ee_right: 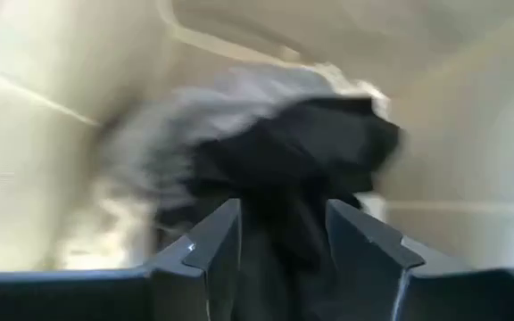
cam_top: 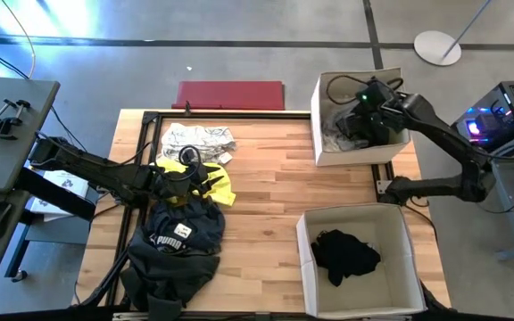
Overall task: Sort clothes
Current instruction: Put the black underwear in the bottom white bin
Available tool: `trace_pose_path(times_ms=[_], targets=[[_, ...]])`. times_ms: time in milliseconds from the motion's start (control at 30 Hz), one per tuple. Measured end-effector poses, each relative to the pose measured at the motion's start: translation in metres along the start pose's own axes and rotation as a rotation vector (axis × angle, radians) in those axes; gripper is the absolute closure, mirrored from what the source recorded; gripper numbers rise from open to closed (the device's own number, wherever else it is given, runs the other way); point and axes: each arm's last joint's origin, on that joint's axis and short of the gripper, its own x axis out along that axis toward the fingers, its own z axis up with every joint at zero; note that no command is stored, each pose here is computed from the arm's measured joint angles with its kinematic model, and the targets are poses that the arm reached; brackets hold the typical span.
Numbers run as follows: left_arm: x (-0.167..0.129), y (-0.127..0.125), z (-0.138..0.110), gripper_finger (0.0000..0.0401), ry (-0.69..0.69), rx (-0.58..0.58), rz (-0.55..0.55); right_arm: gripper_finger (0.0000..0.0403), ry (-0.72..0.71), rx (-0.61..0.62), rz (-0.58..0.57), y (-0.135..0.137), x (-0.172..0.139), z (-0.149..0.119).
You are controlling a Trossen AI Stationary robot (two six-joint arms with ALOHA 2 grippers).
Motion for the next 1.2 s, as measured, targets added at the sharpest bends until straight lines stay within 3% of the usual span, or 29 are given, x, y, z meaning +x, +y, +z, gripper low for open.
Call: trace_pose_path(times_ms=[233, 500, 600, 733, 833, 933, 1100, 1200], targets=[[0.0, 0.0, 0.0, 0.029, 0.0, 0.0, 0.0, 0.0247, 0.128, -0.033, 0.0, 0.004, 0.02, 0.004], [0.0, -0.001, -0.001, 0.029, 0.007, -0.005, -0.021, 0.0254, 0.34, -0.068, -0.056, 0.01, 0.067, 0.012], [0.0, -0.001, -0.001, 0.029, 0.008, -0.005, -0.021, 0.0289, 0.388, -0.096, -0.048, 0.017, 0.08, 0.014], [0.0, -0.001, -0.001, 0.029, 0.01, -0.005, -0.035, 0.0379, 0.404, -0.146, -0.022, 0.021, 0.086, 0.015], [0.0, -0.001, -0.001, 0.029, 0.011, -0.004, -0.036, 0.039, 0.322, -0.154, -0.008, 0.018, 0.078, 0.018], [0.0, -0.001, -0.001, 0.029, 0.011, -0.004, -0.035, 0.0398, 0.139, -0.121, 0.037, 0.01, 0.05, 0.021], [0.0, -0.001, -0.001, 0.029, 0.011, -0.004, -0.036, 0.04, -0.248, 0.001, 0.152, -0.016, -0.032, 0.012], [0.0, -0.001, -0.001, 0.029, 0.011, -0.005, -0.036, 0.0401, -0.511, 0.093, 0.286, -0.04, -0.091, -0.006]])
